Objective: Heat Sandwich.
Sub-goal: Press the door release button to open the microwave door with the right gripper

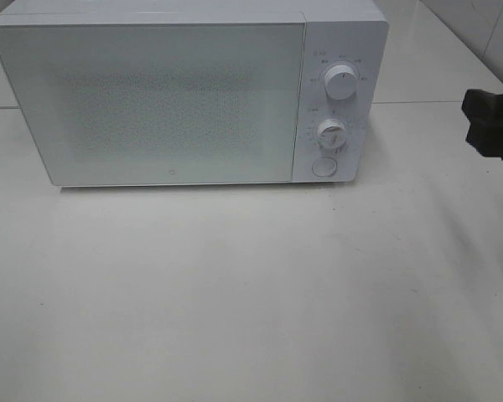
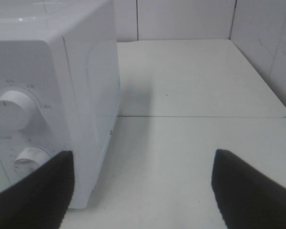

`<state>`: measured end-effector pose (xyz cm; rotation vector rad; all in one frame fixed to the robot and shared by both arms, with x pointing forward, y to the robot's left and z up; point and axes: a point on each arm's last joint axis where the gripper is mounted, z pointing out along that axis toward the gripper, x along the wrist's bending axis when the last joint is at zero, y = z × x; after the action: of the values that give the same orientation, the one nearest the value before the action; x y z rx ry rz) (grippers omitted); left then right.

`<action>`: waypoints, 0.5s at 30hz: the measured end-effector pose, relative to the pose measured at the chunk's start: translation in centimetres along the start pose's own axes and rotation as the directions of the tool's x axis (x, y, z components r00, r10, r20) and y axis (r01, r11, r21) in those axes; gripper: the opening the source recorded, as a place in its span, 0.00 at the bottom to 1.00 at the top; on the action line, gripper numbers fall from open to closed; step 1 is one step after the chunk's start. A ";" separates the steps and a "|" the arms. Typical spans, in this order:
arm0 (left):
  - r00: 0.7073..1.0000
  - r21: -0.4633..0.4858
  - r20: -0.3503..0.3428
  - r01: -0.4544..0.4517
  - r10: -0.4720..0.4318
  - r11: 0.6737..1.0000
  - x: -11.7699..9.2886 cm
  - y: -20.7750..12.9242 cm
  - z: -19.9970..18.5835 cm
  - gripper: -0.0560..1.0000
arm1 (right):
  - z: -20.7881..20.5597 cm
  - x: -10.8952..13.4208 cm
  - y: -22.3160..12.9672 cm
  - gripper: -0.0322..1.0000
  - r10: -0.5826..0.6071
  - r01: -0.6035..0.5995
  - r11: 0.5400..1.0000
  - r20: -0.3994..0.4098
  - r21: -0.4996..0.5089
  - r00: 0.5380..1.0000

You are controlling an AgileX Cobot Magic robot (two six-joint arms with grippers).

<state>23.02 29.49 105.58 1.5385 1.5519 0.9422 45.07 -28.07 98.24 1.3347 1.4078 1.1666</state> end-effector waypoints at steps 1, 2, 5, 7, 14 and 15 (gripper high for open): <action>1.000 0.000 0.000 0.000 0.000 1.000 0.0 0.0 0.0 0.98 | 0.0 0.0 0.0 0.78 0.000 0.000 1.000 0.000 0.000 1.000; 1.000 0.000 0.000 0.000 0.000 1.000 0.0 0.0 0.0 0.98 | 0.1 0.0 -0.5 0.78 0.017 -0.017 1.000 0.010 0.002 1.000; 1.000 0.000 0.000 0.000 0.000 1.000 0.0 0.0 0.0 0.98 | 0.2 0.3 -1.8 0.78 0.024 -0.025 1.000 0.025 0.003 0.999; 1.000 0.000 0.000 0.000 0.000 1.000 0.0 0.0 0.0 0.98 | 0.3 1.3 -2.9 0.78 0.006 -0.006 1.000 0.015 0.011 1.000; 1.000 0.000 0.000 0.000 0.000 1.000 0.0 0.0 0.0 0.98 | 0.9 3.7 -4.9 0.78 -0.049 0.049 0.998 -0.012 0.047 0.999; 1.000 0.000 0.000 0.000 0.000 1.000 0.0 0.0 0.0 0.98 | 0.9 3.7 -4.9 0.78 -0.049 0.049 0.998 -0.012 0.047 0.999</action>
<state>23.02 29.49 105.58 1.5385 1.5519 0.9422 44.75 -24.29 93.34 1.3209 1.4757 1.1162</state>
